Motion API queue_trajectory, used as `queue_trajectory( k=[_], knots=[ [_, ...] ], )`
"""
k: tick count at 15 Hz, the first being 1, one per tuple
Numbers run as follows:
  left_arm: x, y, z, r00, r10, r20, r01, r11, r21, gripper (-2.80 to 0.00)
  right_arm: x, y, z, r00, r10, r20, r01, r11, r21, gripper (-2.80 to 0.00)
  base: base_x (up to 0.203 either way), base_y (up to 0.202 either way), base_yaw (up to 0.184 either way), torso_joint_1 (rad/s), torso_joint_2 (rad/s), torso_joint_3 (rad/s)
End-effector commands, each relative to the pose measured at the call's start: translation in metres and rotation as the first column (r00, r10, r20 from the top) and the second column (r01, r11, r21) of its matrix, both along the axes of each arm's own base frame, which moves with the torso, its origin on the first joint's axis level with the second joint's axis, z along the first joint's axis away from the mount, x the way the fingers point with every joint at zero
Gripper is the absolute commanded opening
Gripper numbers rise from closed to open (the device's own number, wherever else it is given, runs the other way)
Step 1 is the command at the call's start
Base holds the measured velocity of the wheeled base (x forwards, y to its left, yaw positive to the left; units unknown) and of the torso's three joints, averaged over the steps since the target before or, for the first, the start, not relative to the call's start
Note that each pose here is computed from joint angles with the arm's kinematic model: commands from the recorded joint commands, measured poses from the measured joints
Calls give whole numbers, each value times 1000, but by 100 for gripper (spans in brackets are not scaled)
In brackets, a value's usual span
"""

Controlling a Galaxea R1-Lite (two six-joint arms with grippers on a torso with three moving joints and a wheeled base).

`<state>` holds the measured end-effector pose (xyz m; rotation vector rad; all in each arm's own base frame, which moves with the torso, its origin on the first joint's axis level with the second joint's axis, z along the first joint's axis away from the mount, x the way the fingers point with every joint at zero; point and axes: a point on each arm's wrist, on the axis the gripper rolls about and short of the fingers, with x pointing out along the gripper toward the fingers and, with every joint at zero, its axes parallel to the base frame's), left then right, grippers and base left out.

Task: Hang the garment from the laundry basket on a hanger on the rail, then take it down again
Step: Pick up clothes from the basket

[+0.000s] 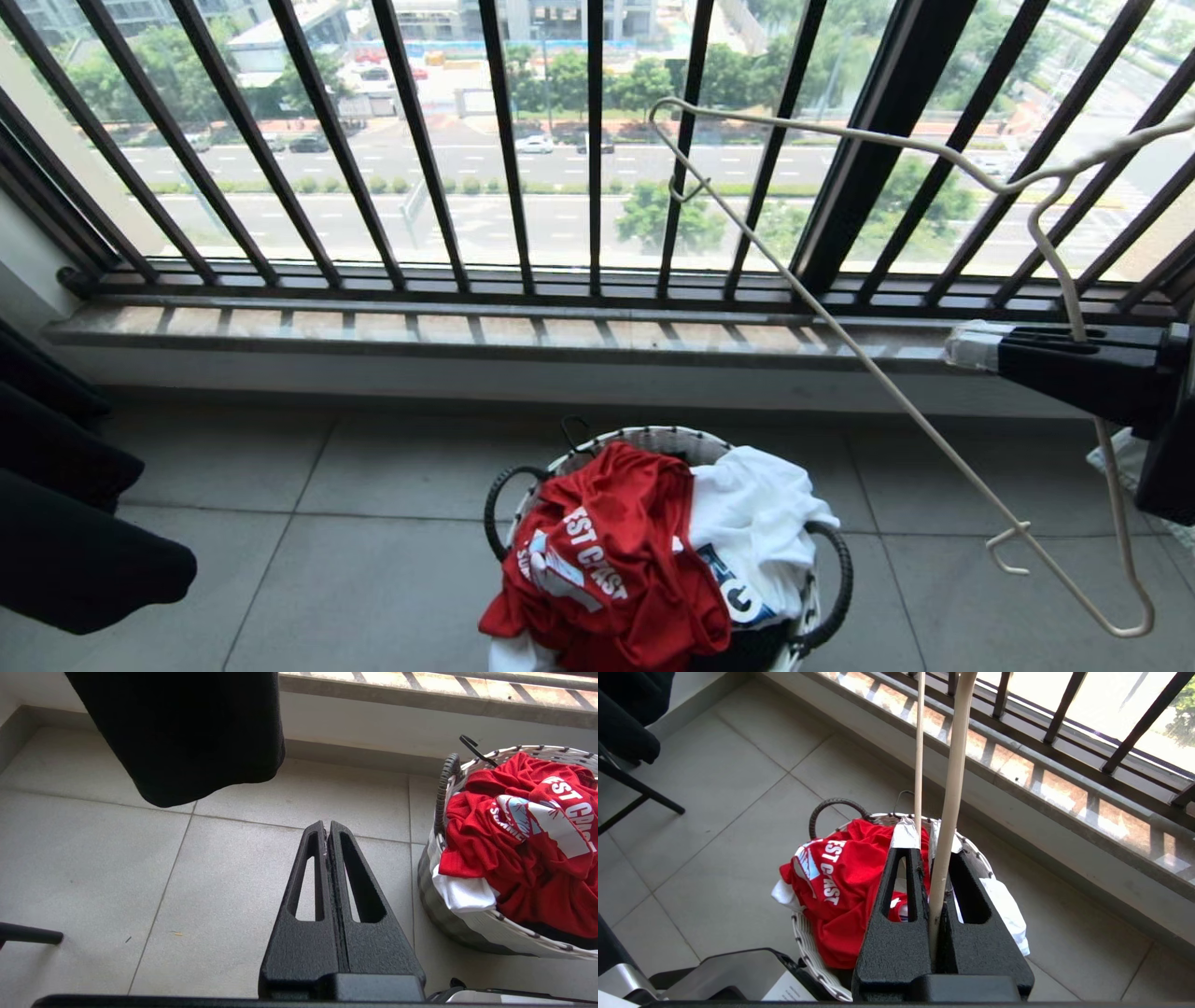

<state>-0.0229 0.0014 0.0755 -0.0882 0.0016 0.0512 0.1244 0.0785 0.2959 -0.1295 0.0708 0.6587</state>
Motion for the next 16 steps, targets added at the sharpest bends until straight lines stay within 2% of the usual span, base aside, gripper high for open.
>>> queue_trajectory(
  k=[1,7,12,16],
  knots=[
    [0,0,0,1000,1,1,-1,1000,-1,-280,-1,0,0,1000,5,1,-5,1000,1,-280,0,0,0,5,3,-191],
    [0,0,0,1000,1,1,-1,1000,-1,-280,2,2,-3,1000,10,-13,-10,1000,-6,-280,0,0,0,1,4,-186],
    [0,0,0,1000,1,1,-1,1000,-2,-280,12,7,-9,999,6,-51,-7,1000,-23,-280,0,0,0,0,1,-23],
    [0,0,0,1000,1,1,-1,1000,-1,-280,11,7,-9,999,2,-48,-3,1000,-20,-280,0,0,0,0,0,0]
  ],
)
